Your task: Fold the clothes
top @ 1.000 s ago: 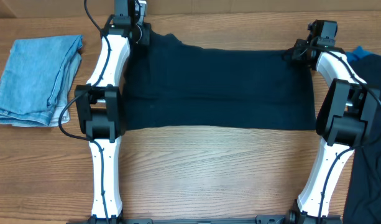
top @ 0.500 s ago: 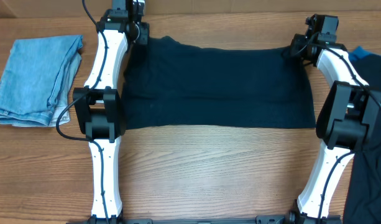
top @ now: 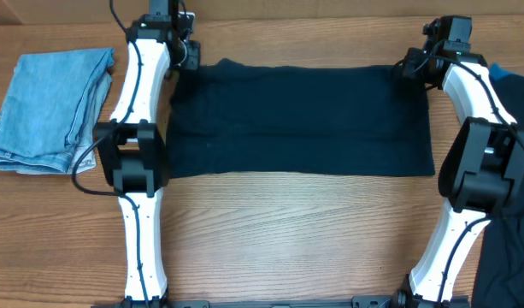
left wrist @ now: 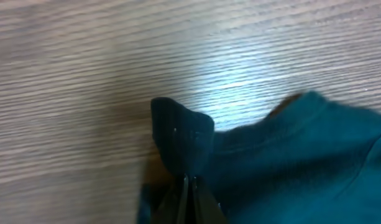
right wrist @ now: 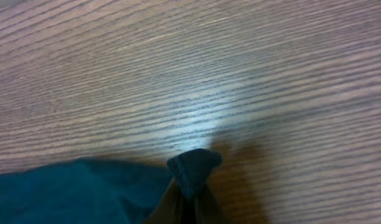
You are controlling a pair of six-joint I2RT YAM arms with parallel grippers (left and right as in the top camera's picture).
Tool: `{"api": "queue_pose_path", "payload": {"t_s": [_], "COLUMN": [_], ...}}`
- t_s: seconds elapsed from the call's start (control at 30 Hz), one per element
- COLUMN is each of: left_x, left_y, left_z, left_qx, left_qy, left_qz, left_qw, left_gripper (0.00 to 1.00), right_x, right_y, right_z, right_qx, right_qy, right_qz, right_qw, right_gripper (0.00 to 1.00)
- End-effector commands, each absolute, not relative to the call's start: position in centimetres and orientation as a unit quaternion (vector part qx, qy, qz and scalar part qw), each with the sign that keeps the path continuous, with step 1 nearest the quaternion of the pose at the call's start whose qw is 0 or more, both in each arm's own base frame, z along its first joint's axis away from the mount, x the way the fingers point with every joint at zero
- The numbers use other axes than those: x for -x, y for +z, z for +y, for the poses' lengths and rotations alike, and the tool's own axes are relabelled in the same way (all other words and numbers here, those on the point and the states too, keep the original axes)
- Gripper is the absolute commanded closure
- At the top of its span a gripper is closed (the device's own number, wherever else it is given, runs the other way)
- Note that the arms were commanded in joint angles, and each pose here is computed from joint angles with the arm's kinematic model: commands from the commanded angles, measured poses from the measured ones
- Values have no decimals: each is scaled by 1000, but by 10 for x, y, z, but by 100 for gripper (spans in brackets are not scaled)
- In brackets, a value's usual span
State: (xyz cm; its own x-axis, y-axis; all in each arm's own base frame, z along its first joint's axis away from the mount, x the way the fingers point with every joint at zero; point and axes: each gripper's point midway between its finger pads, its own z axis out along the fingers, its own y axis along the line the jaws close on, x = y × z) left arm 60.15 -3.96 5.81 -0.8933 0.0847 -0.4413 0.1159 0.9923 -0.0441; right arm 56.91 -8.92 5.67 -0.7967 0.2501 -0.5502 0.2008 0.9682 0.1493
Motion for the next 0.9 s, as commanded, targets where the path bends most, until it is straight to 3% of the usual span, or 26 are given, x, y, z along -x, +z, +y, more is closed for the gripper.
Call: {"api": "queue_pose_path", "payload": {"t_s": [0.0, 0.2, 0.63, 0.87], "left_x": [-602, -591, -551, -543], "left_y": [130, 139, 125, 127], "left_z": [-23, -27, -31, -45], "left_qx": [-36, -40, -36, -43], "left_qy": [-42, -62, -75, -105], "left_qz": [959, 961, 980, 979], "left_qw": [277, 266, 183, 169], "left_gripper": [96, 96, 96, 96], "right_x": [-570, -564, -538, -515], "right_y": [99, 115, 104, 116], "right_z": [-97, -99, -98, -109], "right_qx": [-109, -104, -93, -110], "right_qy": [34, 31, 31, 85], "right_qz": [938, 938, 956, 956], "right_qw": [327, 331, 277, 260], "right_gripper": [96, 96, 96, 96]}}
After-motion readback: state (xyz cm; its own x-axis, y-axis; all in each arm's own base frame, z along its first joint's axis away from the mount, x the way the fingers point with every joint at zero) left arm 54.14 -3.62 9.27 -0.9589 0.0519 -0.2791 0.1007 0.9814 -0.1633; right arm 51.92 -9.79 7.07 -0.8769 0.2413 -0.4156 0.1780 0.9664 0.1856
